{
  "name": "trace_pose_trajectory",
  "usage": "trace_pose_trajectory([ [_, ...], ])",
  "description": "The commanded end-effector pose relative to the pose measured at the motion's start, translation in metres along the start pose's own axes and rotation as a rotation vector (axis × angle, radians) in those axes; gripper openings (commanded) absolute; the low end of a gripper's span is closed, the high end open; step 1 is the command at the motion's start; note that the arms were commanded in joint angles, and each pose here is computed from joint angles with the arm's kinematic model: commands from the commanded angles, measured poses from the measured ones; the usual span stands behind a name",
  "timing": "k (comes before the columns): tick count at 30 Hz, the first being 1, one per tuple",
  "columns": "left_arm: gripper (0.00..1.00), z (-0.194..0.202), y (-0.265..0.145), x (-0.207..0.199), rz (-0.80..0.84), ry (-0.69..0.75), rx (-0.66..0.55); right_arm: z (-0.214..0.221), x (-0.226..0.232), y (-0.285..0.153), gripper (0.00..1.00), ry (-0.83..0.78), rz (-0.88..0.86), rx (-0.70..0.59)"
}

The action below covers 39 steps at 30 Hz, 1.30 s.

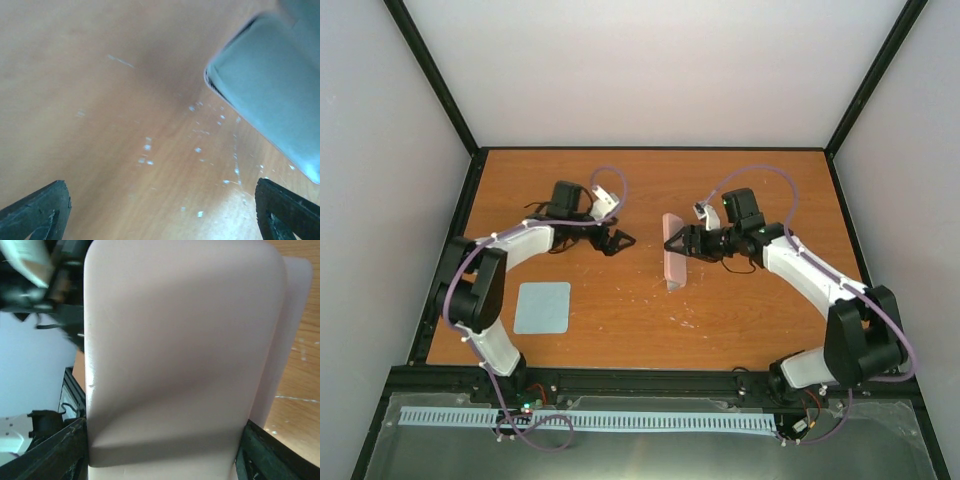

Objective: Organize the sunglasses
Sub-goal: Open the sunglasses case, then place the sunglasses case at the center of the board.

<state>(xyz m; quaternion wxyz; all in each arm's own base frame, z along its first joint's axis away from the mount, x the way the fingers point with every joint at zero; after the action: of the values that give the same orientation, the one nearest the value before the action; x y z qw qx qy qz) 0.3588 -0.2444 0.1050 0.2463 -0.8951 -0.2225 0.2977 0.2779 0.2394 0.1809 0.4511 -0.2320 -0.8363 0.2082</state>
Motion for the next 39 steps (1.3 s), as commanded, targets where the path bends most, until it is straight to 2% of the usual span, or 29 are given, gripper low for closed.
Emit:
trace_pose_trajectory([
  [1,1.0,-0.041,-0.052,0.019,-0.103,0.04,-0.144,-0.001,-0.019,0.011,0.35,0.002,-0.076,0.037],
  [5,0.99,-0.041,-0.068,0.027,-0.157,0.048,-0.153,0.003,-0.03,0.031,0.36,0.005,-0.142,0.107],
  [13,1.0,-0.031,-0.069,0.026,-0.161,0.037,-0.147,0.014,-0.063,0.055,0.41,0.083,-0.175,0.207],
  [18,1.0,-0.029,-0.068,0.027,-0.159,0.034,-0.145,0.013,-0.084,0.055,0.56,0.105,-0.122,0.237],
  [21,1.0,-0.029,-0.068,0.026,-0.158,0.035,-0.148,0.011,-0.091,0.055,0.68,0.091,-0.089,0.256],
  [30,1.0,-0.028,-0.067,0.026,-0.151,0.035,-0.15,0.007,-0.094,0.052,0.82,0.085,-0.047,0.27],
  [39,0.99,-0.026,-0.067,0.023,-0.138,0.03,-0.154,0.013,-0.103,0.05,0.84,0.097,0.019,0.297],
])
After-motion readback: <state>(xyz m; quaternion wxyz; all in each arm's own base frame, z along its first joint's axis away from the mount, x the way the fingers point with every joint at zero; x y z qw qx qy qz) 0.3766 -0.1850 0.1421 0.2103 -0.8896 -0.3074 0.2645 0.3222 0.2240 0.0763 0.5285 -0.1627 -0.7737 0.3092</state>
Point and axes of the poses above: each gripper's point midway between its finger pads, its own y axis out along the fingers, its own x axis along the line the jaws close on, z = x × y, the point moved 1 cm from there along -y, back along the fingers, and after that the axes turned 11 degrees about -y, right-handed, at the moved point
